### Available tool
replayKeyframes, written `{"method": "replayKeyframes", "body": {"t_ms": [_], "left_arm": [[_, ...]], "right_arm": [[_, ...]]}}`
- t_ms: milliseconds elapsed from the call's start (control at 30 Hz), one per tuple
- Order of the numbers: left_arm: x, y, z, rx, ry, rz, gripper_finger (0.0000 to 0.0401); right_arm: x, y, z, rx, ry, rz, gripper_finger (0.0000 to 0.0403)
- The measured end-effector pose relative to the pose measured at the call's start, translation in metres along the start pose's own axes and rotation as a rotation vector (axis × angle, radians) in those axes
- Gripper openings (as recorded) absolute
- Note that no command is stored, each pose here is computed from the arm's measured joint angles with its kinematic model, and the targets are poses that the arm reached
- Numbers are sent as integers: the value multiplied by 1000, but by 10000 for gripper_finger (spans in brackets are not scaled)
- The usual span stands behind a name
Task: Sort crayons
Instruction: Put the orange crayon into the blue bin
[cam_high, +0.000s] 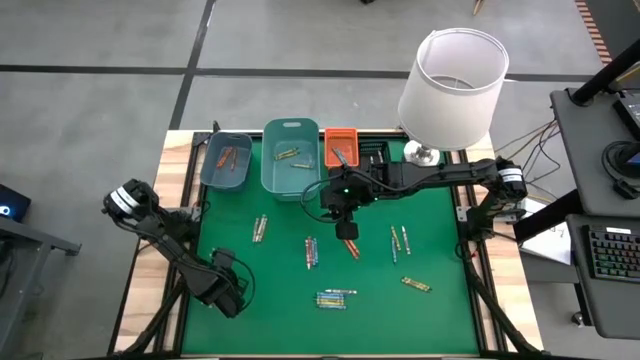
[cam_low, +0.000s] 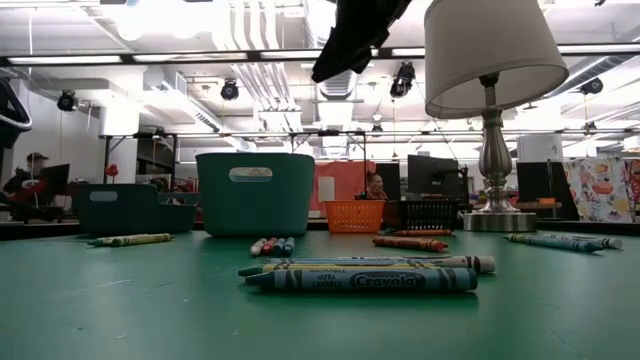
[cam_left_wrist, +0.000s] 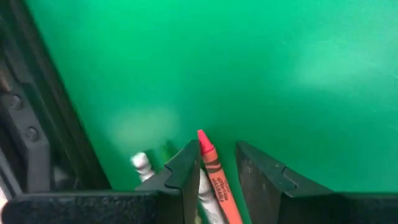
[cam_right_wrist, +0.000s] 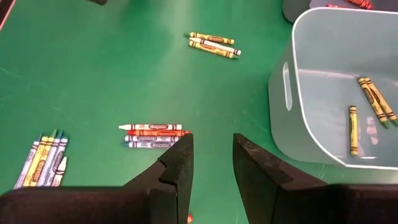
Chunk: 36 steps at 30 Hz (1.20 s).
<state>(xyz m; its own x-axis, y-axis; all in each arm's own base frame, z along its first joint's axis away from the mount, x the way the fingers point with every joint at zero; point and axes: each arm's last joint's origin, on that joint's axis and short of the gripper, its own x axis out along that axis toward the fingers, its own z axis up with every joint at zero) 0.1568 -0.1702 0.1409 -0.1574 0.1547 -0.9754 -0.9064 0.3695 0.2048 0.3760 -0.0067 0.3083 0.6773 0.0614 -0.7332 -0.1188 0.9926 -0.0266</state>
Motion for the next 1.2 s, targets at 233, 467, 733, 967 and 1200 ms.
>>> {"method": "replayKeyframes", "body": {"t_ms": [233, 467, 733, 967, 1200], "left_arm": [[-2, -4, -2, 0, 12, -31, 89], [-2, -6, -3, 0, 2, -69, 89], [-2, -10, -4, 1, -5, -113, 79], [-1, -10, -5, 2, -8, -122, 46], [-1, -8, -5, 8, -15, -119, 5]], "right_arm": [[0, 0, 0, -5, 0, 0, 100], [0, 0, 0, -7, 0, 0, 100], [1, 0, -1, -7, 4, 0, 100], [2, 0, -2, -7, 8, 1, 100], [2, 0, -3, -19, 11, 1, 100]]}}
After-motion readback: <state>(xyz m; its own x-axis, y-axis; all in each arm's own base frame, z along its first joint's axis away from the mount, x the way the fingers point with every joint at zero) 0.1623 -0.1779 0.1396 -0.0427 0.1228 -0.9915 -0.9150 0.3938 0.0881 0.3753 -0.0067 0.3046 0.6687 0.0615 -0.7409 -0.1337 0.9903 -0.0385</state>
